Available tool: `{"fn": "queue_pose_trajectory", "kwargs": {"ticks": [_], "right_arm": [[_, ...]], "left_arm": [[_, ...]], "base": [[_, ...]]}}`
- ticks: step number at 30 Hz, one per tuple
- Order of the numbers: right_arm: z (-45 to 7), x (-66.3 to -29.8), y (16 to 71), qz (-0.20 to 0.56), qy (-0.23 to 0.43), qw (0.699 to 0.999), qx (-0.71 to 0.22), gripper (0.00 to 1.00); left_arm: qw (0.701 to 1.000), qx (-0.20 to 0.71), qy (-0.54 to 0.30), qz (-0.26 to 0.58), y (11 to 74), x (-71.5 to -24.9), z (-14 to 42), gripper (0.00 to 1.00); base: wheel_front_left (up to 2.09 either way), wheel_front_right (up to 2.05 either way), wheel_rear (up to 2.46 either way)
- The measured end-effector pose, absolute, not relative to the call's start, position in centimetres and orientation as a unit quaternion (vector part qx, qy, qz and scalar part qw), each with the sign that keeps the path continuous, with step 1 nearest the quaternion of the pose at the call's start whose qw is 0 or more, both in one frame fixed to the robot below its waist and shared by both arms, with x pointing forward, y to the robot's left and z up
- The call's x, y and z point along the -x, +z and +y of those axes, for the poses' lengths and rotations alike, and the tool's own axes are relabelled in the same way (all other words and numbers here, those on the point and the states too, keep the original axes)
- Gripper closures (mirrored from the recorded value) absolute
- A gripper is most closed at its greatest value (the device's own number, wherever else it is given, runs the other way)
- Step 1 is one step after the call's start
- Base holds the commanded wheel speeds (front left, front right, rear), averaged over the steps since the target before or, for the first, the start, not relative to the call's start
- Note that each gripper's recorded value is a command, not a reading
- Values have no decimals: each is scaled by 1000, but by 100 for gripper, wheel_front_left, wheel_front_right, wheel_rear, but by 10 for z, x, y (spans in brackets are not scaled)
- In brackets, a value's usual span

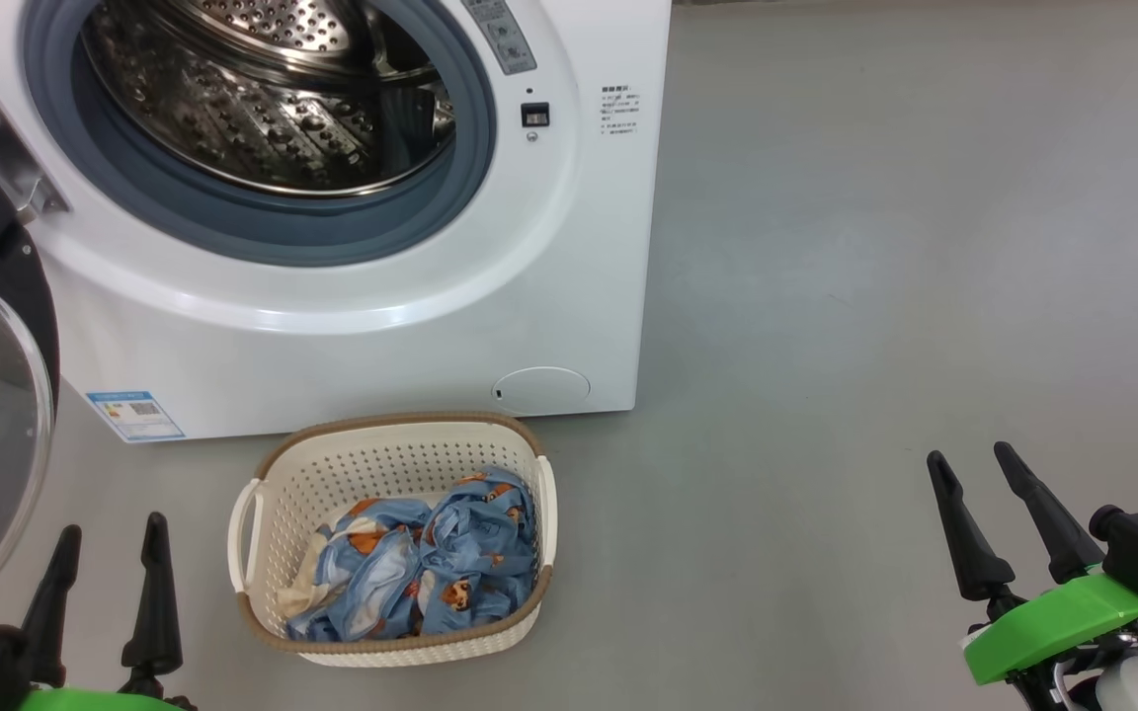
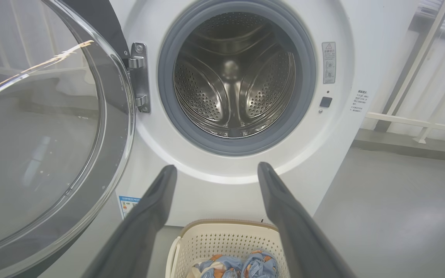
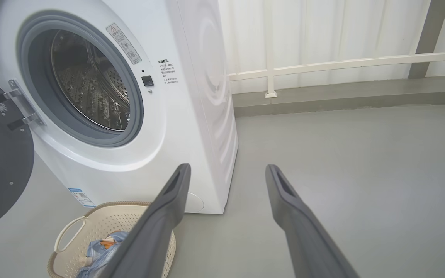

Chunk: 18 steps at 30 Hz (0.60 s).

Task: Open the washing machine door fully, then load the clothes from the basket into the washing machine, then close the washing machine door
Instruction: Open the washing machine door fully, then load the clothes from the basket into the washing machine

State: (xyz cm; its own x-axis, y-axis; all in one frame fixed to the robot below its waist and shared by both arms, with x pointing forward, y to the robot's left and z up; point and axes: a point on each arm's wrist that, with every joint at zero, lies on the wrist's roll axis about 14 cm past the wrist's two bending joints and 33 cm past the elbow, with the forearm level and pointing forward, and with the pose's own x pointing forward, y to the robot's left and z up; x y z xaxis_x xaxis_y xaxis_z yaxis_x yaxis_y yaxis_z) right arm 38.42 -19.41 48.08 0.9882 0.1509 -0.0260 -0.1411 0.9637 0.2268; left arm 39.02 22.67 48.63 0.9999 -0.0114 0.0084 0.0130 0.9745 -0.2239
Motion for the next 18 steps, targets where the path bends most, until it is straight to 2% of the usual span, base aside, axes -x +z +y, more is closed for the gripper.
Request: {"fn": "queue_pose_trajectory", "kwargs": {"ticks": [9, 18], "right_arm": [[-193, -385, 479, 24, 75, 990, -113, 0], [-192, -387, 475, 30, 76, 990, -114, 0]], "left_arm": [[994, 112, -8, 3, 483, -390, 225, 0], [994, 112, -6, 9, 478, -390, 227, 0]], "base": [[43, -43, 0], [73, -86, 14]]}}
